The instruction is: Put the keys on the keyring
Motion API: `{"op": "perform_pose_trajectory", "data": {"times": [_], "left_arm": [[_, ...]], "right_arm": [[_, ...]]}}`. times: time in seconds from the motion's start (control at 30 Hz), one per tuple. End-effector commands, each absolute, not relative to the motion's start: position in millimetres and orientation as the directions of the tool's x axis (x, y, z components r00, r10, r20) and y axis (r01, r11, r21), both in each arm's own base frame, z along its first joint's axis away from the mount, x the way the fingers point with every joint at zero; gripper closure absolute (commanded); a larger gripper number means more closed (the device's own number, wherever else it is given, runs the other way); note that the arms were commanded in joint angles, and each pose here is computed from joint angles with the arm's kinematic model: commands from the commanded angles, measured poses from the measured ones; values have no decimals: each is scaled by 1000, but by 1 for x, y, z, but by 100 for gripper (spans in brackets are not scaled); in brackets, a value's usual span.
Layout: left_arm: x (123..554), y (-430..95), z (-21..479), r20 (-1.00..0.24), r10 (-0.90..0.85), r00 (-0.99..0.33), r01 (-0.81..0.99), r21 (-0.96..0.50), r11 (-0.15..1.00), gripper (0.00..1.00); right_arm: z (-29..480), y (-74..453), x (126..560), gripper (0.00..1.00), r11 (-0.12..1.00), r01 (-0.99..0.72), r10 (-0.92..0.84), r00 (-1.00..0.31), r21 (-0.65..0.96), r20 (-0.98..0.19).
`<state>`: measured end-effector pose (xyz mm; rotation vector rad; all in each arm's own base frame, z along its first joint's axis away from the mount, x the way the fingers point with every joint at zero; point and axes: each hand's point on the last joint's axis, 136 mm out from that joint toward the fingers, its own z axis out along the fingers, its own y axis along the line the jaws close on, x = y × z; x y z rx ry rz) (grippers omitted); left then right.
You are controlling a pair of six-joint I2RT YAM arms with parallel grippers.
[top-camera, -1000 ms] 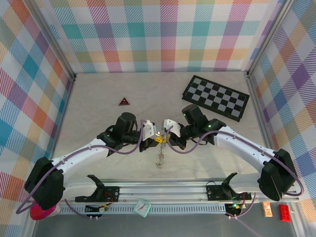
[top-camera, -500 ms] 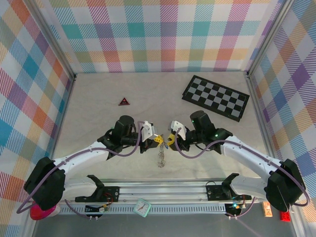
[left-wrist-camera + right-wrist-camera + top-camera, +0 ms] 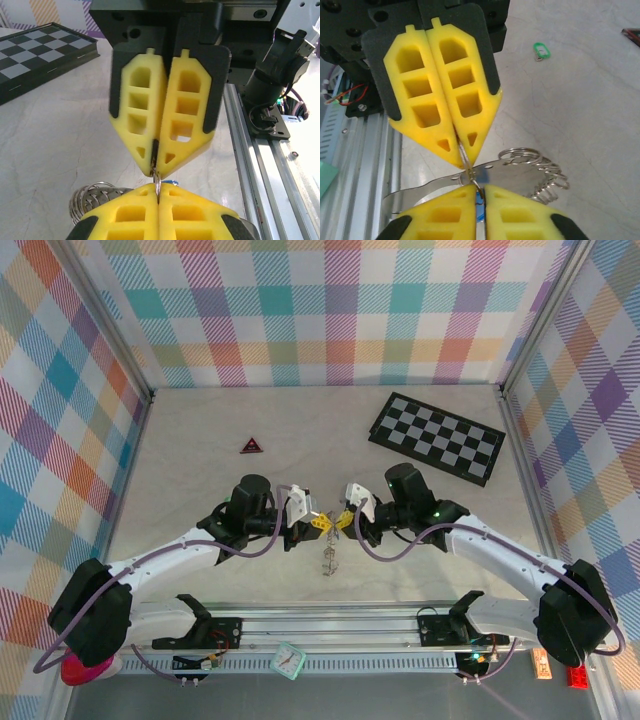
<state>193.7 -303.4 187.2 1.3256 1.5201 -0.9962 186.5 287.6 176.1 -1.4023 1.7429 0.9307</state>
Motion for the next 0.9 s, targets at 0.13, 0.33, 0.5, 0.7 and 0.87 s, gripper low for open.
{"op": "perform_pose_trajectory", "data": {"times": [0.13,0.33,0.5,0.7,0.87], "left_arm": [[187,-309,215,-977,213,19,997,35,72,100],[188,-313,228,-988,152,23,997,34,70,100],[187,-310,224,-986,167,23,996,37,81,100],[186,-309,220,-986,167,12,996,26,82,100],[186,-310,221,-988,157,6,997,19,81,100]], "right_arm": [[174,291,177,100,94,-986,-478,-167,139,-862],[172,302,182,100,74,-979,-466,-203,191,-861],[178,296,186,84,115,-984,-450,-173,135,-876],[183,289,179,74,118,-989,-427,-128,86,-895],[188,293,176,74,88,-992,-404,-121,93,-907]]}}
